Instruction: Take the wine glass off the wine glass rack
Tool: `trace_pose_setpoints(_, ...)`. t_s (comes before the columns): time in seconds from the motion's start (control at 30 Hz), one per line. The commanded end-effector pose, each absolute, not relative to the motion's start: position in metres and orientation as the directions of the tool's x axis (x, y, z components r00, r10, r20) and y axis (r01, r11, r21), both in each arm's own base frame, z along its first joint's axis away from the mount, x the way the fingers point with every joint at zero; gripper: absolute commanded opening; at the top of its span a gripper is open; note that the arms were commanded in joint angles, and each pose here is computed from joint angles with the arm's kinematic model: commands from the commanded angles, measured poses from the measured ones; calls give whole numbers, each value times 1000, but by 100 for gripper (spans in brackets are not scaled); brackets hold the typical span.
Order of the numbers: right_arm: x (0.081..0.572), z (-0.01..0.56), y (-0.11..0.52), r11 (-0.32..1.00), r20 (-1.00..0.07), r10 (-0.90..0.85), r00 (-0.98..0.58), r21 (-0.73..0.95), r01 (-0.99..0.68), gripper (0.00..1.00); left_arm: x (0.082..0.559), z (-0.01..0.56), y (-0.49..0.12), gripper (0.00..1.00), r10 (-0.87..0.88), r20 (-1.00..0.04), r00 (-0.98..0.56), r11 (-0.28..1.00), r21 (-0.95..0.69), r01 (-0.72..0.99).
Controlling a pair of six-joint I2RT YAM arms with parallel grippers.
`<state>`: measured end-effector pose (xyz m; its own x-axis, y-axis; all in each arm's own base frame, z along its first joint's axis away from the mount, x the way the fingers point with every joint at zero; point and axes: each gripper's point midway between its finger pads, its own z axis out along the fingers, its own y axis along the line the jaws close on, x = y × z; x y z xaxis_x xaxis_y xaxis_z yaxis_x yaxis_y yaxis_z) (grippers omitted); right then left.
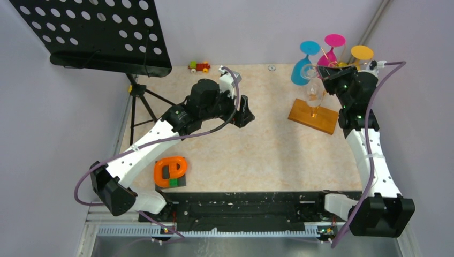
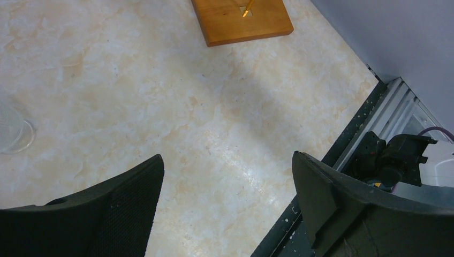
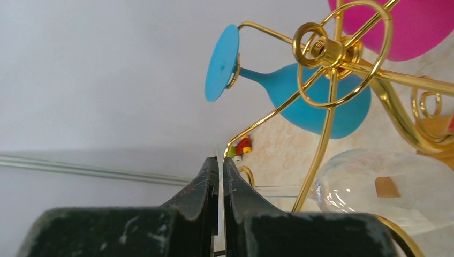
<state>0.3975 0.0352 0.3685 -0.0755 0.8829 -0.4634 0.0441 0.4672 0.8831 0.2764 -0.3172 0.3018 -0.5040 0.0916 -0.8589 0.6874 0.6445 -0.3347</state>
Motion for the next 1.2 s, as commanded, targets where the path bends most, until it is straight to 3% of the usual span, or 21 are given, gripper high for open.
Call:
trace_pose_setpoints(0.0,397,406,51,423,-438,894,-91,895,-143,0,275,335,-316,92,36,-891,-453,627,-333,705)
trace_pose_setpoints(0.2,401,410,59,415,-441,889,-123,889,-194,0,275,334,-315,93,40,-891,-451,628,-329,705)
trace_pose_setpoints(0.57,418,412,47,428,-444,895,-45,882,-195,0,275,337,-313,93,39,-898,-437,629,-318,709)
trace_pose_setpoints(1.17,404,409,2,369,-369,919,139,929,28,0,273,339,-307,93,32,-902,-430,643,-310,700)
